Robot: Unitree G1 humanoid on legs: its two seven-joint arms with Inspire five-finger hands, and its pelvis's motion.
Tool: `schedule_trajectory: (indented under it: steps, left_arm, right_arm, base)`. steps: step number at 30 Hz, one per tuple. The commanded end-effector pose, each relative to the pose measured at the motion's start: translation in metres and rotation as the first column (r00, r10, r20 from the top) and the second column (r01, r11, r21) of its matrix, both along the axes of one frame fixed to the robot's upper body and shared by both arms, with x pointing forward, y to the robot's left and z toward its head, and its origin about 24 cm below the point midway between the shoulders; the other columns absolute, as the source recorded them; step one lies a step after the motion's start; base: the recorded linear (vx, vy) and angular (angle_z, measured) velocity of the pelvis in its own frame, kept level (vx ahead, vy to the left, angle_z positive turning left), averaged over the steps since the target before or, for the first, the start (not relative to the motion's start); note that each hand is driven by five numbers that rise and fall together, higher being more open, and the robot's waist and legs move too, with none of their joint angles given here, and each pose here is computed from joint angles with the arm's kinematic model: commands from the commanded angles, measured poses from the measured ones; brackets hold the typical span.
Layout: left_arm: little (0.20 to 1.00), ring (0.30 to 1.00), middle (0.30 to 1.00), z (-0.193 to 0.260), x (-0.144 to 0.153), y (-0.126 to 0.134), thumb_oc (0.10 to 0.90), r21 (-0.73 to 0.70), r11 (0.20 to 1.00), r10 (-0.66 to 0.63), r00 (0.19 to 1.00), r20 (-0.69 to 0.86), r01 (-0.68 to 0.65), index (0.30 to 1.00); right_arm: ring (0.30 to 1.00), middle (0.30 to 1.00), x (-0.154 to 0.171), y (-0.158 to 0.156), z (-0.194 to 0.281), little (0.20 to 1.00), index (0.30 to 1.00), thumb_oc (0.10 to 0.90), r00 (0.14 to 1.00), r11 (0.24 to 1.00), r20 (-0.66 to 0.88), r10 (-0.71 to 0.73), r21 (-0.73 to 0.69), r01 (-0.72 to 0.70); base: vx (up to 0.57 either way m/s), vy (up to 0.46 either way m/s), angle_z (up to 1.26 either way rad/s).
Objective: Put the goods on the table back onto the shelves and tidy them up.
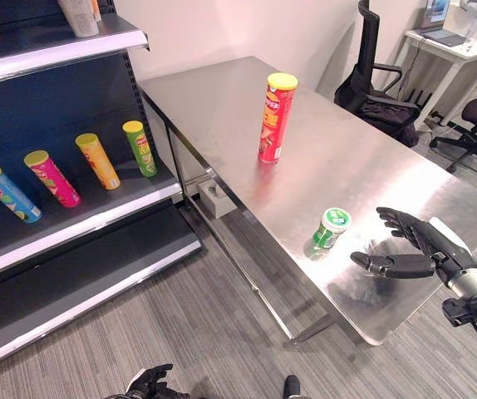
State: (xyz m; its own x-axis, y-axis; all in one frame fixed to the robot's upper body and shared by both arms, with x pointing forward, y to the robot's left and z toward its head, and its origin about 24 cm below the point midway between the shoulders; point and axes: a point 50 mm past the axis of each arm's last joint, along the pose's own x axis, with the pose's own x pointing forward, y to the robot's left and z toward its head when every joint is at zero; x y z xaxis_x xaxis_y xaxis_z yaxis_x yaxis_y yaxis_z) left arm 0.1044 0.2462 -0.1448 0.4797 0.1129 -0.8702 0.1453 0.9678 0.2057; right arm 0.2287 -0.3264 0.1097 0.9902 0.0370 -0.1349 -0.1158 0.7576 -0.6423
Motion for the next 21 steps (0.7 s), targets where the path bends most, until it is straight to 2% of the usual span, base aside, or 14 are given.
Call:
schedule_trajectory:
  steps: [1, 21]
  left_arm:
    - [0.9, 0.9, 0.9, 0.013, 0.031, 0.009, 0.8, 0.052, 0.998, -0.048, 0.993, 0.112, 0.042, 0.9]
    - [0.9, 0.9, 0.9, 0.01, 0.022, 0.012, 0.8, 0.072, 0.997, -0.027, 0.996, 0.088, 0.02, 0.9]
  right_arm:
    - [0.9, 0.9, 0.027, 0.007, 0.054, 0.9, 0.9, 0.8, 0.961, 0.999, 0.276, 0.03, -0.049, -0.017]
    - [0.9, 0.9, 0.043, 0.011, 0.035, 0.9, 0.9, 0.8, 0.971, 0.994, 0.241, -0.005, -0.106, 0.031]
  base:
    - [0.01, -0.011, 0.12]
    - [0.01, -0.006, 0.07]
